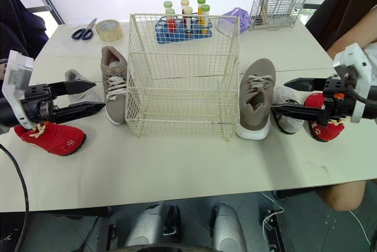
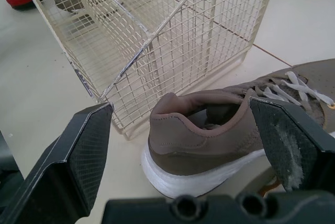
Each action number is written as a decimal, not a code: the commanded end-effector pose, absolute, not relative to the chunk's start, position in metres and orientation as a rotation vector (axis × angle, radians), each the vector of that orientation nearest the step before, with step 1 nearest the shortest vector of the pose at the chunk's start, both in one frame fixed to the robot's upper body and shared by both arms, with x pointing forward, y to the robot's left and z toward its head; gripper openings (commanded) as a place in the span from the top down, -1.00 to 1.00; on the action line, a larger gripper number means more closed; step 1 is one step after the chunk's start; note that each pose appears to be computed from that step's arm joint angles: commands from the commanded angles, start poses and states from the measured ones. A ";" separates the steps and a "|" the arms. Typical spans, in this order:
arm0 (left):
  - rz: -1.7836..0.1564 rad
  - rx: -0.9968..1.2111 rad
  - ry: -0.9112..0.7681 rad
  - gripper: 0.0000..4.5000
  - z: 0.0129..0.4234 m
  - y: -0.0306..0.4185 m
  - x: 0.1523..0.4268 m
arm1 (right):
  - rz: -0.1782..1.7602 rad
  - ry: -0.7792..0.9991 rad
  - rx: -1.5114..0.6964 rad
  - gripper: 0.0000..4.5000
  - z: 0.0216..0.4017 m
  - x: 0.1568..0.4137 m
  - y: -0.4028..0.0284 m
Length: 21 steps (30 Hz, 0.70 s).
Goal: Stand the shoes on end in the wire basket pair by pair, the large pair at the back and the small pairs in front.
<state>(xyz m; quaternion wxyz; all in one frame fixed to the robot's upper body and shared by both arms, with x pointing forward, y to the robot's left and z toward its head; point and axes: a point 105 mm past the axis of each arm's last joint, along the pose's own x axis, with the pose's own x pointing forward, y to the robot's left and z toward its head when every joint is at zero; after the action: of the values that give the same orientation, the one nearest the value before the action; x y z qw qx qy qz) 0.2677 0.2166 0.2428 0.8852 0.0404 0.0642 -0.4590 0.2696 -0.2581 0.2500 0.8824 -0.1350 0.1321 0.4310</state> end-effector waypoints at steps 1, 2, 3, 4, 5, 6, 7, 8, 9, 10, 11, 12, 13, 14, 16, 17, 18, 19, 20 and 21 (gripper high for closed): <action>-0.947 0.111 0.100 -0.99 0.254 0.219 0.263 | 0.895 0.241 -0.320 -1.00 0.263 0.262 -0.256; -0.946 0.107 0.101 -0.99 0.253 0.219 0.263 | 0.894 0.245 -0.318 -1.00 0.262 0.261 -0.256; -0.943 0.101 0.098 -0.99 0.254 0.218 0.264 | 0.892 0.248 -0.317 -1.00 0.261 0.260 -0.256; -0.954 0.089 0.091 -0.99 0.256 0.217 0.264 | 0.890 0.249 -0.315 -1.00 0.261 0.260 -0.256; -0.960 0.094 0.093 -0.99 0.256 0.215 0.264 | 0.889 0.251 -0.313 -1.00 0.260 0.259 -0.256; -0.963 0.098 0.095 -0.99 0.256 0.215 0.264 | 0.889 0.254 -0.309 -1.00 0.260 0.258 -0.256; -0.967 0.096 0.098 -0.99 0.255 0.214 0.264 | 0.888 0.258 -0.306 -1.00 0.258 0.257 -0.255; -0.968 0.092 0.099 -0.99 0.255 0.214 0.264 | 0.887 0.264 -0.304 -1.00 0.257 0.256 -0.255; -0.970 0.088 0.099 -0.99 0.255 0.214 0.264 | 0.884 0.269 -0.299 -1.00 0.255 0.255 -0.255; -0.970 0.086 0.100 -0.99 0.254 0.214 0.264 | 0.878 0.272 -0.296 -1.00 0.254 0.254 -0.255; -0.970 0.086 0.101 -0.99 0.254 0.214 0.265 | 0.873 0.273 -0.293 -1.00 0.253 0.253 -0.255; -0.971 0.086 0.102 -0.99 0.254 0.214 0.265 | 0.869 0.274 -0.290 -1.00 0.253 0.253 -0.255; -0.972 0.086 0.102 -0.99 0.254 0.214 0.265 | 0.866 0.274 -0.289 -1.00 0.252 0.253 -0.254; -0.975 0.085 0.103 -0.99 0.253 0.214 0.265 | 0.850 0.269 -0.287 -1.00 0.252 0.254 -0.254; -0.979 0.084 0.105 -0.99 0.252 0.213 0.266 | 0.828 0.263 -0.289 -1.00 0.252 0.255 -0.254; -0.982 0.082 0.105 -0.99 0.252 0.213 0.266 | 0.811 0.266 -0.294 -1.00 0.251 0.256 -0.254; -0.986 0.081 0.104 -0.99 0.252 0.212 0.266 | 0.794 0.272 -0.299 -1.00 0.249 0.256 -0.254; -0.990 0.079 0.103 -0.99 0.253 0.211 0.267 | 0.773 0.279 -0.306 -1.00 0.247 0.257 -0.255; -0.992 0.078 0.102 -0.99 0.253 0.211 0.267 | 0.758 0.283 -0.311 -1.00 0.246 0.258 -0.255; -1.001 0.080 0.098 -0.99 0.254 0.209 0.267 | 0.718 0.296 -0.324 -1.00 0.241 0.261 -0.255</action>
<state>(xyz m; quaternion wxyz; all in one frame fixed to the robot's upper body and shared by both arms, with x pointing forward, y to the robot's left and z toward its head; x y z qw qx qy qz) 0.2676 0.2110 0.2434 0.8780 0.0296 0.0676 -0.4729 0.2595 -0.2555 0.2354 0.9041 -0.1341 0.1559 0.3745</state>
